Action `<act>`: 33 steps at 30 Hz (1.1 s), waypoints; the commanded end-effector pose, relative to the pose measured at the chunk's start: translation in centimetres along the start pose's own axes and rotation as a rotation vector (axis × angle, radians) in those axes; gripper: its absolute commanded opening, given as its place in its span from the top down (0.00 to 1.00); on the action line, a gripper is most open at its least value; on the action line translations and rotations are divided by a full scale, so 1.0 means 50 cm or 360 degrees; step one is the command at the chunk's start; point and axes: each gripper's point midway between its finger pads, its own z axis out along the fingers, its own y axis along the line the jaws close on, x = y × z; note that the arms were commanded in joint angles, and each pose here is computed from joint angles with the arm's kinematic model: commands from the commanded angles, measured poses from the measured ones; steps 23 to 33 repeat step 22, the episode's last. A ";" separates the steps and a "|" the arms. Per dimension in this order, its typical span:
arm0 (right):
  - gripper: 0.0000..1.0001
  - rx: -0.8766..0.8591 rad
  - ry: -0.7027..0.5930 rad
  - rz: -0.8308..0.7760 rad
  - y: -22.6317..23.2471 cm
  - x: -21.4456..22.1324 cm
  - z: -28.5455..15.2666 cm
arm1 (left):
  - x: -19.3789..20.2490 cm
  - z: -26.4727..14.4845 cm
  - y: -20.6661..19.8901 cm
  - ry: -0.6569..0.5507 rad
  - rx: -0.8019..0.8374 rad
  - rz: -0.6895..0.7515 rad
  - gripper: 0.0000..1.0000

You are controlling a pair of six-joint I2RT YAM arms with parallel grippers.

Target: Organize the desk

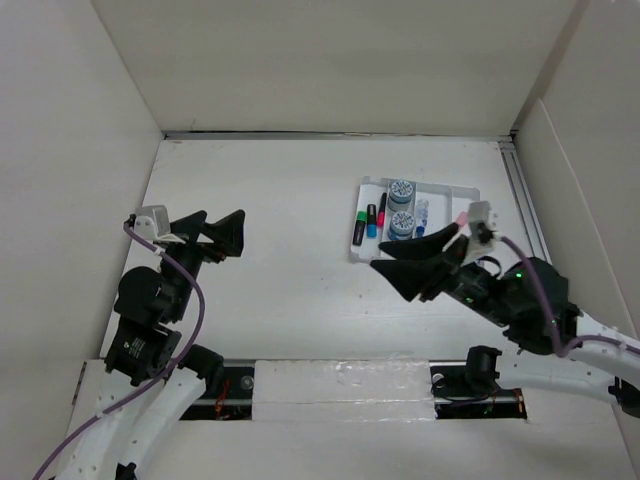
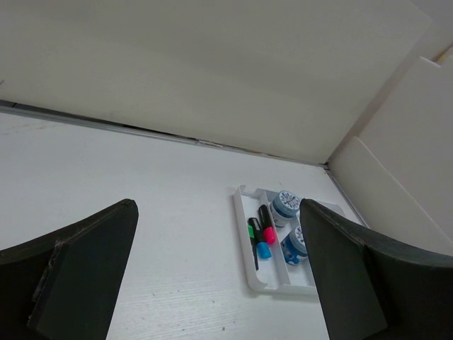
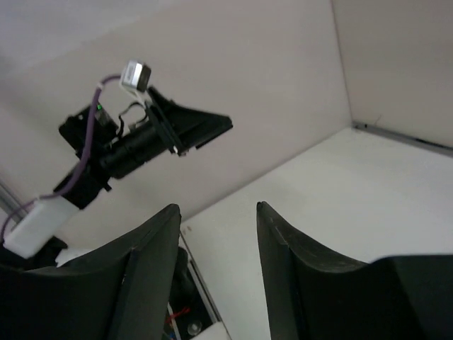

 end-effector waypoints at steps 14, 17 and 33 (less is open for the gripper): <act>0.40 0.0096 -0.0176 -0.0017 -0.021 -0.062 -0.027 | -0.076 -0.015 -0.027 -0.0193 0.0077 -0.0026 0.06; 0.40 0.0134 -0.0177 -0.0018 -0.028 -0.058 -0.016 | -0.069 -0.014 -0.030 -0.0178 0.0095 -0.0028 0.06; 0.39 0.0215 -0.0257 0.0005 -0.046 -0.071 -0.013 | -0.077 -0.019 -0.029 -0.0196 0.0089 -0.0027 0.05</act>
